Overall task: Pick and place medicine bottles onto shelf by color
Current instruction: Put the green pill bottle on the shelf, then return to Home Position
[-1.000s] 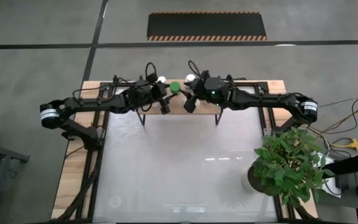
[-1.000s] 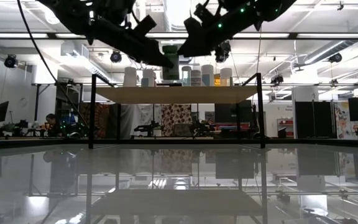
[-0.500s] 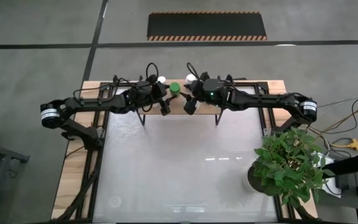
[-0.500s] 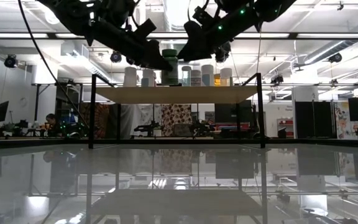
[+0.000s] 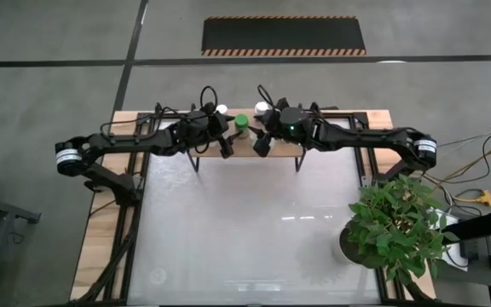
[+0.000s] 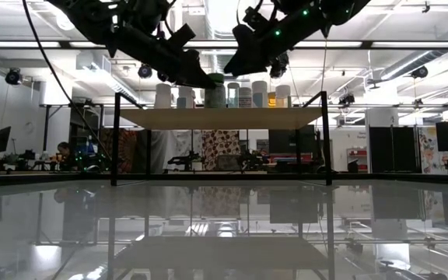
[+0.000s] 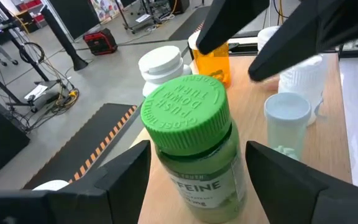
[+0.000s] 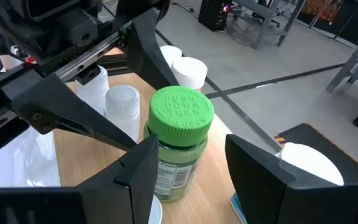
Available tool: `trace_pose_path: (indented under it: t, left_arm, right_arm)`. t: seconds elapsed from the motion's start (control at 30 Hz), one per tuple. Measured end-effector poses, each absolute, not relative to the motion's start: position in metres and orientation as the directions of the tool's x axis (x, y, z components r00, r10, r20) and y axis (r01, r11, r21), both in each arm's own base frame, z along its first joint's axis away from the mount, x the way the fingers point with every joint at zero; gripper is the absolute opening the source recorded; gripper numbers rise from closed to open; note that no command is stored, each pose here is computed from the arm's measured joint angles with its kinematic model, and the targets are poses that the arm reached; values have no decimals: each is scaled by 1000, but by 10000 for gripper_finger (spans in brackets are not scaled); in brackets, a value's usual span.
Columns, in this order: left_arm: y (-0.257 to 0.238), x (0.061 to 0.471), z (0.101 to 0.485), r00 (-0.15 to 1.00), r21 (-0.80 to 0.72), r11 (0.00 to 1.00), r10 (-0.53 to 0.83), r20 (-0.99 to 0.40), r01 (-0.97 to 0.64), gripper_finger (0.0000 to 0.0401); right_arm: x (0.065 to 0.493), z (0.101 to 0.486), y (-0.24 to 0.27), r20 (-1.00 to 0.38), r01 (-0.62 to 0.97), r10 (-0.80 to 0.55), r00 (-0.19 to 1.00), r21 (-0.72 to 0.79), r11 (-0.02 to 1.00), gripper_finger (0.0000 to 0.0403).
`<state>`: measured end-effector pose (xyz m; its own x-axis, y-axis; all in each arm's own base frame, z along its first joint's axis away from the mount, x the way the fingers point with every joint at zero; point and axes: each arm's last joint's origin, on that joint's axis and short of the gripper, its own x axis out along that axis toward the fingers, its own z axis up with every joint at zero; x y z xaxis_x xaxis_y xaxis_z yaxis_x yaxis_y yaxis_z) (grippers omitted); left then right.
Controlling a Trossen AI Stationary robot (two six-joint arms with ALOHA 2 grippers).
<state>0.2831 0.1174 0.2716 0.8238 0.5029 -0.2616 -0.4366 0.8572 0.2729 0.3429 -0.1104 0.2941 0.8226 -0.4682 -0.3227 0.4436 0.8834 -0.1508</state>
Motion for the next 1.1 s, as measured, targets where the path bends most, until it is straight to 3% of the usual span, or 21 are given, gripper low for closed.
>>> trace_pose_path:
  t: [0.33, 0.4, 0.47, 0.53, 0.63, 0.8, 1.1]
  left_arm:
    - [97, 266, 309, 865, 263, 871, 467, -182, -415, 244]
    - [81, 256, 326, 913, 251, 902, 389, -120, -352, 244]
    - [58, 240, 344, 973, 275, 942, 217, -72, -190, 244]
    - [33, 217, 356, 997, 317, 947, 61, -42, -45, 243]
    - [6, 182, 362, 999, 369, 929, -32, 23, 22, 233]
    - [-7, 134, 350, 986, 358, 934, -46, 158, -14, 201]
    - [-6, 107, 292, 969, 296, 954, -41, 245, -35, 139]
  right_arm:
    - [322, 321, -102, -298, 389, -424, 855, -172, 905, 177]
    - [314, 327, -94, -263, 281, -323, 909, -183, 942, 174]
    - [303, 333, -85, -210, 215, -255, 944, -196, 957, 167]
    - [287, 338, -77, -165, 198, -238, 957, -227, 954, 158]
    - [257, 349, -69, -54, 212, -234, 971, -266, 940, 143]
    - [208, 350, -54, 85, 205, -189, 978, -249, 946, 121]
    - [151, 298, -36, 213, 150, -96, 972, -255, 955, 92]
